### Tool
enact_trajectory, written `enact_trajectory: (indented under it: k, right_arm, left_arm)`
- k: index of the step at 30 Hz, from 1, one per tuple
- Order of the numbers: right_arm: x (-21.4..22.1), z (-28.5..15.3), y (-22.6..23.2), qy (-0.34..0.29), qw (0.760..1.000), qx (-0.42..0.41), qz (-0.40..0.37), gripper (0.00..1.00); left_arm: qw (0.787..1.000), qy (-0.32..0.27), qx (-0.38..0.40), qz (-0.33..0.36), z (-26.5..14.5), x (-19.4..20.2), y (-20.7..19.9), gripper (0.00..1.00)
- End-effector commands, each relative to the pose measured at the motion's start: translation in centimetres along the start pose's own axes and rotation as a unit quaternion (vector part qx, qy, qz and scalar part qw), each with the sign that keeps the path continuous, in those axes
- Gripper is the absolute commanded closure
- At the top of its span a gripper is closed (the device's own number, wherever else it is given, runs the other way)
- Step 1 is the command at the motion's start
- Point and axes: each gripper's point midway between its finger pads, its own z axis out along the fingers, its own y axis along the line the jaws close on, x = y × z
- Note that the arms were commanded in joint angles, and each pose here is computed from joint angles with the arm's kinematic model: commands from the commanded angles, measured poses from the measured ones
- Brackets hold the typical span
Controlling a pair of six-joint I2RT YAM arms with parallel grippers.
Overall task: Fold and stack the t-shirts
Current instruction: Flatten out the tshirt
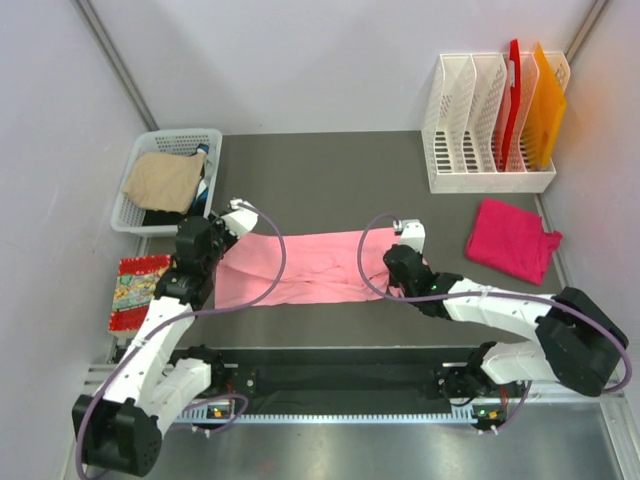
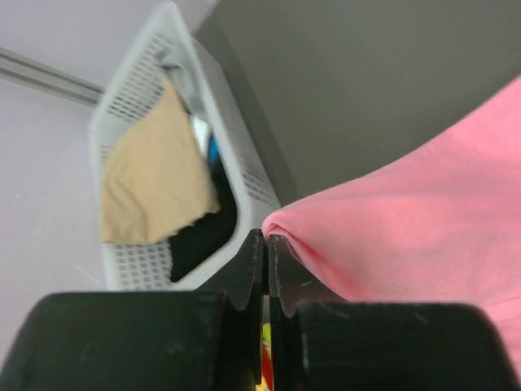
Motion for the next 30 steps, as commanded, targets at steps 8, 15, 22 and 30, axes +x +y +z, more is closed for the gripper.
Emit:
enact_trajectory:
  k: [8,15,22,30]
  right_arm:
    - [-3.4,1.2,1.4,-0.039,0.999,0.008,0.025,0.9]
    - [-4.2,1.3,0.7,-0.046,0.998,0.017,0.025,0.83]
    - [-5.0,1.5,0.3,-0.051,0.998,0.023,0.026,0.94]
    - [-7.2,0.2,0.4,-0.073,0.997,0.015,0.034,1.0]
  left_arm:
    - [0.998,0.044,0.054,0.002,3.3,5.5,-5.6,0.99]
    - [0.997,0.049,0.057,0.002,3.9,6.2,-6.1,0.99]
    - [0.997,0.053,0.054,0.007,3.8,6.4,-6.1,0.99]
    - [0.998,0.047,0.047,0.01,3.3,6.1,-5.7,0.99]
